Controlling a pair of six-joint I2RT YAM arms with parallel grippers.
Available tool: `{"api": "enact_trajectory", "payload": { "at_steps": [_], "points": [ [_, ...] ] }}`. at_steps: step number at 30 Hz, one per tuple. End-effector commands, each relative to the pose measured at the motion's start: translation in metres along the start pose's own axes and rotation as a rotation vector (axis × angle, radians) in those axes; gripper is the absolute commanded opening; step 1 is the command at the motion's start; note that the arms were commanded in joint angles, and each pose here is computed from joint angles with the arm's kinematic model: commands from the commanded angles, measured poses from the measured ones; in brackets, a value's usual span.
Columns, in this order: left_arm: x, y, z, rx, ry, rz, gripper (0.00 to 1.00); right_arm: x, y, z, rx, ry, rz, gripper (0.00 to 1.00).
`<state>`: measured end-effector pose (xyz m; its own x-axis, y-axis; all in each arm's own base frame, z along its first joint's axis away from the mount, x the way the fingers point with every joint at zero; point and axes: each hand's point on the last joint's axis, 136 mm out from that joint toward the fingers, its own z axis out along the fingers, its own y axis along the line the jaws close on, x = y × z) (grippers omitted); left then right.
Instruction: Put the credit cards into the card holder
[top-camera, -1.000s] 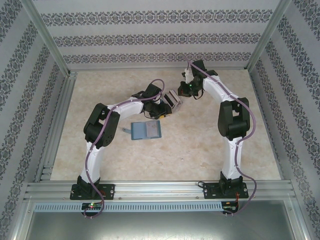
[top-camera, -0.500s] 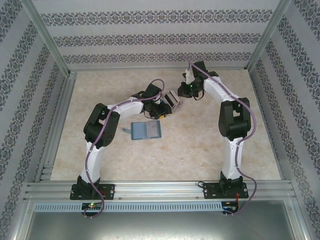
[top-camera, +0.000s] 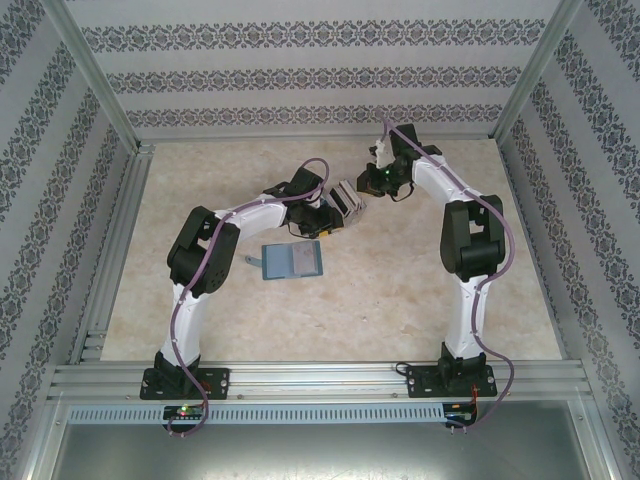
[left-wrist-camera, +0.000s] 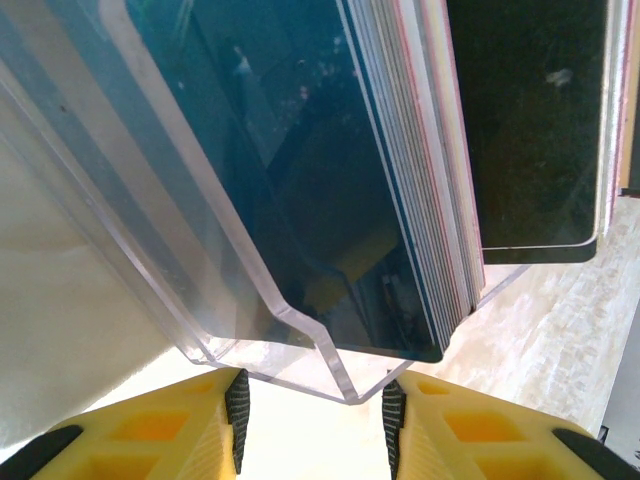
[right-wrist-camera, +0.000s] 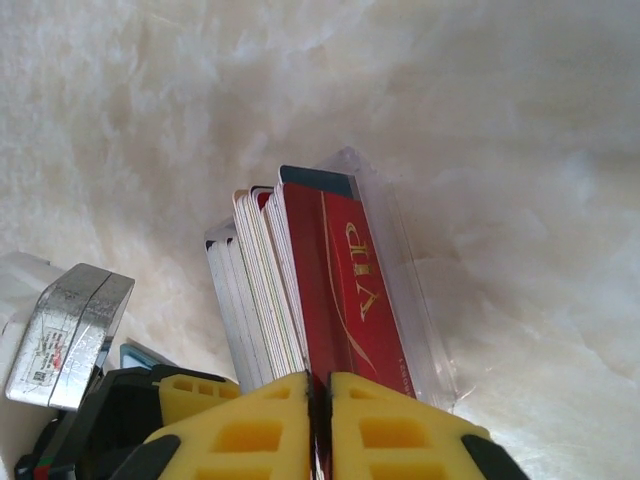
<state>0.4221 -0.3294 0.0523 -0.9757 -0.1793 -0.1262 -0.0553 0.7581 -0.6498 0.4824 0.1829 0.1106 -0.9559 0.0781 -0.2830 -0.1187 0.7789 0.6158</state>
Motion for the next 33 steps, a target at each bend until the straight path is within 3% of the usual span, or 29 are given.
{"api": "enact_trajectory", "payload": {
  "at_steps": [1,16,20,23,24,27,31,33],
  "points": [
    [-0.0084,-0.0113,-0.0088,0.025,-0.031,0.012,0.43,0.0012,0.0217,-0.0126,-0.076,-0.005,0.001,0.11],
    [-0.0081,-0.0111,-0.0066,0.017,-0.027,0.013,0.43,0.0012,0.0189,-0.0119,-0.098,0.001,0.019,0.19],
    [-0.0077,-0.01,-0.0065,0.013,-0.027,0.013,0.43,0.0023,0.0183,-0.0113,-0.103,0.005,0.024,0.06],
    [-0.0073,-0.0108,-0.0063,0.014,-0.027,0.014,0.43,0.0018,0.0193,-0.0128,-0.111,0.003,0.023,0.03],
    [-0.0073,-0.01,-0.0062,0.012,-0.027,0.013,0.43,0.0017,0.0194,-0.0134,-0.115,0.002,0.025,0.03],
    [-0.0062,-0.0099,-0.0055,0.009,-0.025,0.014,0.43,0.0021,0.0187,-0.0153,-0.114,-0.002,0.029,0.18],
    [-0.0062,-0.0109,-0.006,0.009,-0.026,0.017,0.43,0.0011,0.0178,-0.018,-0.125,-0.01,0.037,0.2],
    [-0.0064,-0.012,-0.0063,0.01,-0.028,0.018,0.43,0.0013,0.0192,-0.019,-0.138,-0.01,0.042,0.14]
  ]
}}
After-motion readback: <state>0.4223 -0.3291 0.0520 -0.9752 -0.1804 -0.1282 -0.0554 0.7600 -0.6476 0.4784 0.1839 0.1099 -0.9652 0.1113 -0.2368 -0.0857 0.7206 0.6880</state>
